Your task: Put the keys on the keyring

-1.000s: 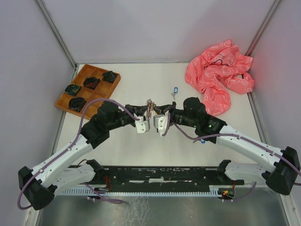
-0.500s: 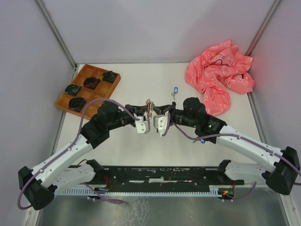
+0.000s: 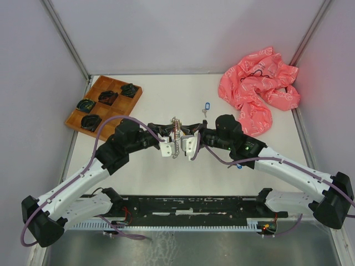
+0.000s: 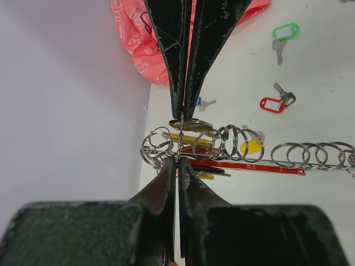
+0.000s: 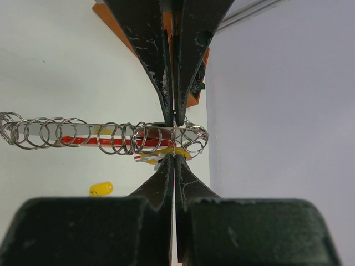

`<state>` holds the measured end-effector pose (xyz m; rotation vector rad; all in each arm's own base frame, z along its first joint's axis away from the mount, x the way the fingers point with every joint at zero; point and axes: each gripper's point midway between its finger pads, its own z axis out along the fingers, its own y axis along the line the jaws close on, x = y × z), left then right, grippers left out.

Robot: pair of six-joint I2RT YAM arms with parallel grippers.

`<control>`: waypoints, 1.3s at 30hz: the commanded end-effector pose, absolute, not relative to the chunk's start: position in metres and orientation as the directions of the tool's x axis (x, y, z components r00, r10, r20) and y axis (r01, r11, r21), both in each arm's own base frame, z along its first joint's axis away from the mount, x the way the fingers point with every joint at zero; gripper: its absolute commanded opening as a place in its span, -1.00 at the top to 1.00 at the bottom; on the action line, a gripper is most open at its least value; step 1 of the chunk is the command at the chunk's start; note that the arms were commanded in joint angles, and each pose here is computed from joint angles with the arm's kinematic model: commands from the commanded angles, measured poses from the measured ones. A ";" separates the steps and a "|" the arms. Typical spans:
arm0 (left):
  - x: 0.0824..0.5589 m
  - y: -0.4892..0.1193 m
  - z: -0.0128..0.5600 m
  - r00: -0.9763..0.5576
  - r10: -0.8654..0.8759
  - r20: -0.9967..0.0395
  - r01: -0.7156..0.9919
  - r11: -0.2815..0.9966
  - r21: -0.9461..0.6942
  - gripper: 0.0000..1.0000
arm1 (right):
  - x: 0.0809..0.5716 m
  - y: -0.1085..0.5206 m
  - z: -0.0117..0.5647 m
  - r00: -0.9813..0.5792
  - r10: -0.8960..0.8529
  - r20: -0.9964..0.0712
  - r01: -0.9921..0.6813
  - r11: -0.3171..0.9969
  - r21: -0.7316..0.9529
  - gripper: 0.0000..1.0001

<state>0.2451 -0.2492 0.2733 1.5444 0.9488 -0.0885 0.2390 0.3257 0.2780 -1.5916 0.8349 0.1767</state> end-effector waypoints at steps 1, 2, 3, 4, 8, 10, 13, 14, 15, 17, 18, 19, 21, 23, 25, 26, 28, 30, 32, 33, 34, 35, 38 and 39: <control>0.240 -0.260 0.298 0.707 0.426 -0.565 0.573 0.124 0.810 0.95 | 0.233 0.337 0.298 0.754 -0.338 -0.563 -0.582 0.054 -0.811 0.99; 0.240 -0.260 0.297 0.706 0.426 -0.565 0.574 0.124 0.810 0.95 | 0.232 0.337 0.299 0.755 -0.334 -0.564 -0.582 0.054 -0.811 0.99; 0.240 -0.261 0.298 0.707 0.425 -0.566 0.574 0.124 0.809 0.95 | 0.231 0.338 0.299 0.755 -0.330 -0.567 -0.585 0.052 -0.809 0.99; 0.240 -0.261 0.298 0.707 0.423 -0.567 0.575 0.124 0.809 0.95 | 0.231 0.339 0.300 0.755 -0.325 -0.569 -0.587 0.051 -0.808 0.99; 0.238 -0.262 0.299 0.708 0.416 -0.571 0.578 0.123 0.807 0.95 | 0.229 0.341 0.299 0.754 -0.316 -0.576 -0.594 0.047 -0.803 0.99; 0.239 -0.262 0.298 0.707 0.416 -0.573 0.580 0.122 0.805 0.95 | 0.228 0.342 0.302 0.754 -0.307 -0.581 -0.598 0.048 -0.800 0.99; 0.238 -0.263 0.299 0.707 0.411 -0.576 0.583 0.122 0.803 0.95 | 0.227 0.343 0.304 0.754 -0.297 -0.586 -0.599 0.052 -0.799 0.99; 0.238 -0.263 0.298 0.705 0.411 -0.578 0.585 0.122 0.802 0.95 | 0.227 0.343 0.304 0.755 -0.297 -0.585 -0.599 0.053 -0.799 0.99; 0.239 -0.263 0.299 0.703 0.412 -0.579 0.587 0.125 0.800 0.95 | 0.227 0.343 0.305 0.754 -0.296 -0.586 -0.599 0.054 -0.799 0.99; 0.240 -0.262 0.297 0.695 0.418 -0.585 0.591 0.130 0.796 0.95 | 0.227 0.343 0.306 0.755 -0.294 -0.585 -0.598 0.057 -0.800 0.99; 0.241 -0.262 0.297 0.687 0.424 -0.590 0.595 0.138 0.792 0.95 | 0.227 0.343 0.306 0.756 -0.293 -0.585 -0.597 0.058 -0.800 0.99; 0.242 -0.260 0.296 0.676 0.431 -0.598 0.601 0.147 0.786 0.95 | 0.227 0.343 0.306 0.758 -0.292 -0.583 -0.594 0.061 -0.802 0.99; 0.244 -0.258 0.298 0.654 0.440 -0.616 0.612 0.173 0.772 0.95 | 0.228 0.342 0.307 0.761 -0.296 -0.578 -0.587 0.067 -0.807 0.99; 0.244 -0.256 0.296 0.635 0.449 -0.629 0.624 0.183 0.760 0.95 | 0.229 0.341 0.307 0.764 -0.300 -0.571 -0.579 0.069 -0.812 0.99; 0.245 -0.254 0.296 0.625 0.456 -0.634 0.628 0.189 0.755 0.95 | 0.229 0.341 0.307 0.765 -0.302 -0.569 -0.578 0.070 -0.813 0.99; 0.245 -0.254 0.296 0.622 0.458 -0.634 0.628 0.192 0.754 0.94 | 0.229 0.341 0.308 0.766 -0.301 -0.568 -0.577 0.069 -0.814 0.99; 0.246 -0.253 0.295 0.615 0.466 -0.636 0.632 0.191 0.751 0.95 | 0.228 0.341 0.309 0.769 -0.294 -0.568 -0.575 0.071 -0.815 0.99; 0.247 -0.253 0.293 0.611 0.470 -0.638 0.637 0.188 0.748 0.95 | 0.228 0.342 0.309 0.769 -0.291 -0.570 -0.577 0.069 -0.814 0.98; 0.247 -0.255 0.292 0.609 0.470 -0.639 0.642 0.181 0.745 0.95 | 0.228 0.343 0.307 0.766 -0.291 -0.573 -0.582 0.062 -0.811 0.96; 0.246 -0.256 0.291 0.610 0.468 -0.640 0.644 0.177 0.744 0.95 | 0.227 0.344 0.307 0.765 -0.290 -0.575 -0.586 0.057 -0.808 0.96; 0.246 -0.256 0.291 0.609 0.469 -0.640 0.646 0.175 0.743 0.95 | 0.228 0.345 0.305 0.763 -0.292 -0.577 -0.590 0.052 -0.806 0.95; 0.246 -0.256 0.291 0.608 0.469 -0.641 0.647 0.175 0.742 0.95 | 0.228 0.346 0.304 0.762 -0.291 -0.578 -0.592 0.048 -0.805 0.95; 0.246 -0.256 0.292 0.601 0.472 -0.645 0.652 0.178 0.737 0.95 | 0.228 0.347 0.302 0.765 -0.289 -0.576 -0.592 0.040 -0.805 0.95; 0.247 -0.255 0.292 0.599 0.473 -0.646 0.652 0.181 0.736 0.95 | 0.228 0.347 0.301 0.766 -0.292 -0.572 -0.589 0.036 -0.807 0.95</control>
